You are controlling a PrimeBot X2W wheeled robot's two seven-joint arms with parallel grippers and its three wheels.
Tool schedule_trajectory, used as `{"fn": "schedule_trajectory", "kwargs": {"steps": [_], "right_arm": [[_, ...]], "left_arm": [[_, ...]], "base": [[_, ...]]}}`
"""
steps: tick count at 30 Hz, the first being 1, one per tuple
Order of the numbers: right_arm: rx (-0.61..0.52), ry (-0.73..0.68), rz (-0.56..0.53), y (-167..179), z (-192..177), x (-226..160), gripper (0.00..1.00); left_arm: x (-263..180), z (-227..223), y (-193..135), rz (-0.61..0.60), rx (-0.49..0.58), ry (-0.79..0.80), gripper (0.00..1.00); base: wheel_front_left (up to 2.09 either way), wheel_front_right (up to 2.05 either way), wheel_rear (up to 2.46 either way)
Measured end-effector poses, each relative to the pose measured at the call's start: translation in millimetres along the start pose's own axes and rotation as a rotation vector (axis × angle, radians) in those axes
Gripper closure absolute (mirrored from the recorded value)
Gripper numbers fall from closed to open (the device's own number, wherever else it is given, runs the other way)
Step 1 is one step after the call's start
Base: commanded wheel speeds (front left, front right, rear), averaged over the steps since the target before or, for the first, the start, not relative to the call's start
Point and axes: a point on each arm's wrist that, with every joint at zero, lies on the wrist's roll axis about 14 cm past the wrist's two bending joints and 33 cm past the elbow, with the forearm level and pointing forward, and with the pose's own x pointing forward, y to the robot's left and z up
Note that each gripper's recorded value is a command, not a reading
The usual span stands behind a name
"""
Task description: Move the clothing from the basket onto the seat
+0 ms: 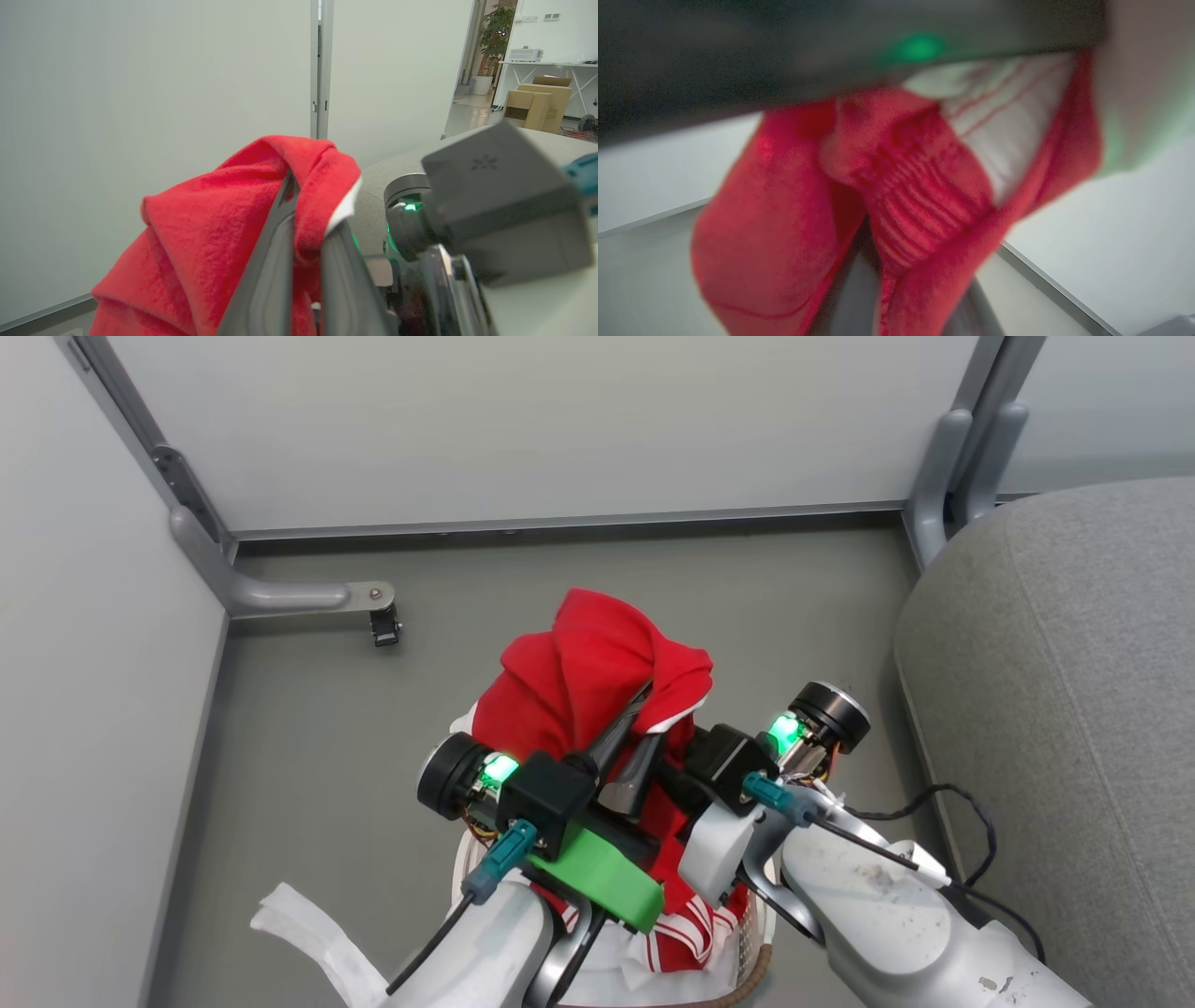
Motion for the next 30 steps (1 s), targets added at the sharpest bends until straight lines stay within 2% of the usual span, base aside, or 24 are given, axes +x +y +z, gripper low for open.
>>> {"fn": "schedule_trajectory", "kwargs": {"steps": [5,6,7,8,9,19,30], "right_arm": [[0.040,-0.011,-0.041,-10,2,0,1.00],[0.049,-0.011,-0.058,-14,1,-2,1.00],[0.058,-0.010,-0.076,-18,0,-5,1.00],[0.064,-0.007,-0.090,-21,-2,-9,1.00],[0.076,-0.004,-0.115,-27,-4,-14,1.00],[0.136,0.034,-0.391,-86,-24,-86,1.00],[0.180,0.084,-0.727,-131,-43,-191,1.00]], "left_arm": [[-1,-2,8,0.033,0.009,0.007,1.00],[0,-3,11,0.041,0.013,0.008,0.95],[1,-2,12,0.046,0.016,0.004,0.60],[2,-1,13,0.049,0.017,0.001,0.05],[3,-4,11,0.044,0.018,0.007,0.00],[22,-34,-17,-0.058,-0.013,0.068,0.00],[47,-67,-83,-0.289,-0.079,0.127,0.00]], "base": [[0.00,0.00,0.00],[0.00,0.00,0.00],[0.00,0.00,0.00],[0.00,0.00,0.00],[0.00,0.00,0.00],[0.00,0.00,0.00],[0.00,0.00,0.00]]}}
